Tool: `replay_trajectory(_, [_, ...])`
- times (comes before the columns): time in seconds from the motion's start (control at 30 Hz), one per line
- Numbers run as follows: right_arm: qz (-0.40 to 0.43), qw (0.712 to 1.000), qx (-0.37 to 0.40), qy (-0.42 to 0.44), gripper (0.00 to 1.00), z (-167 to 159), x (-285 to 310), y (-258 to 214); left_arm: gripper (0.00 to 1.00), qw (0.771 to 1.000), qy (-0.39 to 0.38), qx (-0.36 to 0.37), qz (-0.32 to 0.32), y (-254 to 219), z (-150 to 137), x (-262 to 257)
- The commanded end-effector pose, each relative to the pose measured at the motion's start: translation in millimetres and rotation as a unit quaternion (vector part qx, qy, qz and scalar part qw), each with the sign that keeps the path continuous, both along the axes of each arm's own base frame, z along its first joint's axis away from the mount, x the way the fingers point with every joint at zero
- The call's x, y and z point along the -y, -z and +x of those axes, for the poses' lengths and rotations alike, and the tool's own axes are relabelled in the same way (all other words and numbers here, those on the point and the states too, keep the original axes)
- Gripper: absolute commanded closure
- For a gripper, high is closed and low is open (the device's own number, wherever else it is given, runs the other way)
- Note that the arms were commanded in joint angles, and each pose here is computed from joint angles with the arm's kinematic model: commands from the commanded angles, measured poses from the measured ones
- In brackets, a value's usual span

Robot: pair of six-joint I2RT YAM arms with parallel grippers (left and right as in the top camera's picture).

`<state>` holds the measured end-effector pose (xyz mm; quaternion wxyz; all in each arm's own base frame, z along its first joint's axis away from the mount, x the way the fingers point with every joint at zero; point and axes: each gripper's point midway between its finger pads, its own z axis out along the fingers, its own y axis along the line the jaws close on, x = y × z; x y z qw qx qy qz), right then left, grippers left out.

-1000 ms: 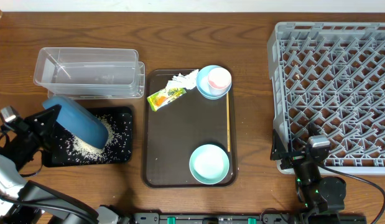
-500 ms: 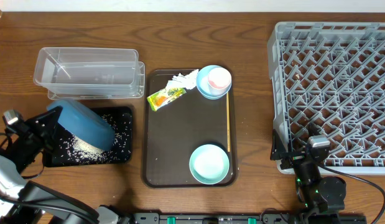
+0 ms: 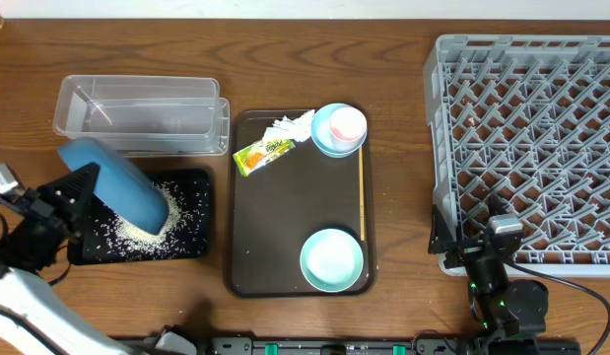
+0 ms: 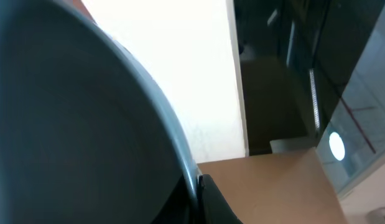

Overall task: Sort waste into correct bins and load items into the dishwasher rack
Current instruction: 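Carry the empty teal plate back onto the brown tray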

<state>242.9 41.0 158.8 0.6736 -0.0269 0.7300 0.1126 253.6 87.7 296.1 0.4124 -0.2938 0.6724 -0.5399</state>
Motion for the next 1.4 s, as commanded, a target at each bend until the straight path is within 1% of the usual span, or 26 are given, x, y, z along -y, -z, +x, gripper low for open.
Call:
replay_trajectory(0.0, [-0.005,1.0,0.002,0.007,0.01,0,3,0,0.94,1.0,0.017,-0.003,0.007,-26,-6,29])
replay_trajectory(0.1, [-0.005,1.0,0.002,0.007,0.01,0,3,0,0.94,0.997,0.043,0.0,0.07,-46,-2,63])
replay_trajectory(0.17, [-0.005,1.0,0.002,0.007,0.01,0,3,0,0.94,0.991,0.079,0.019,0.106,-65,-1,93])
replay_trajectory(0.27, [-0.005,1.0,0.002,0.007,0.01,0,3,0,0.94,0.976,0.155,0.05,0.148,-89,-4,148])
replay_trajectory(0.37, [-0.005,1.0,0.002,0.007,0.01,0,3,0,0.94,0.961,0.196,0.034,0.192,-79,-3,191])
replay_trajectory(0.43, [-0.005,1.0,0.002,0.007,0.01,0,3,0,0.94,0.951,0.198,-0.014,0.239,-52,1,211])
replay_trajectory(0.47, [-0.005,1.0,0.002,0.007,0.01,0,3,0,0.94,0.941,0.196,-0.038,0.273,-35,4,219])
replay_trajectory(0.53, [-0.005,1.0,0.002,0.007,0.01,0,3,0,0.94,0.918,0.203,-0.064,0.334,-10,6,236])
replay_trajectory(0.63, [-0.005,1.0,0.002,0.007,0.01,0,3,0,0.94,0.876,0.207,-0.098,0.424,30,15,263])
replay_trajectory(0.73, [-0.005,1.0,0.002,0.007,0.01,0,3,0,0.94,0.835,0.184,-0.126,0.504,65,29,273])
replay_trajectory(0.8, [-0.005,1.0,0.002,0.007,0.01,0,3,0,0.94,0.81,0.187,-0.136,0.539,88,36,285])
replay_trajectory(0.87, [-0.005,1.0,0.002,0.007,0.01,0,3,0,0.94,0.794,0.207,-0.142,0.554,107,40,299])
replay_trajectory(1.0, [-0.005,1.0,0.002,0.007,0.01,0,3,0,0.94,0.774,0.228,-0.179,0.563,145,40,314])
replay_trajectory(1.13, [-0.005,1.0,0.002,0.007,0.01,0,3,0,0.94,0.764,0.235,-0.214,0.561,170,38,319])
replay_trajectory(1.23, [-0.005,1.0,0.002,0.007,0.01,0,3,0,0.93,0.757,0.257,-0.229,0.555,183,32,324])
replay_trajectory(1.37, [-0.005,1.0,0.002,0.007,0.01,0,3,0,0.94,0.75,0.263,-0.24,0.557,193,31,324])
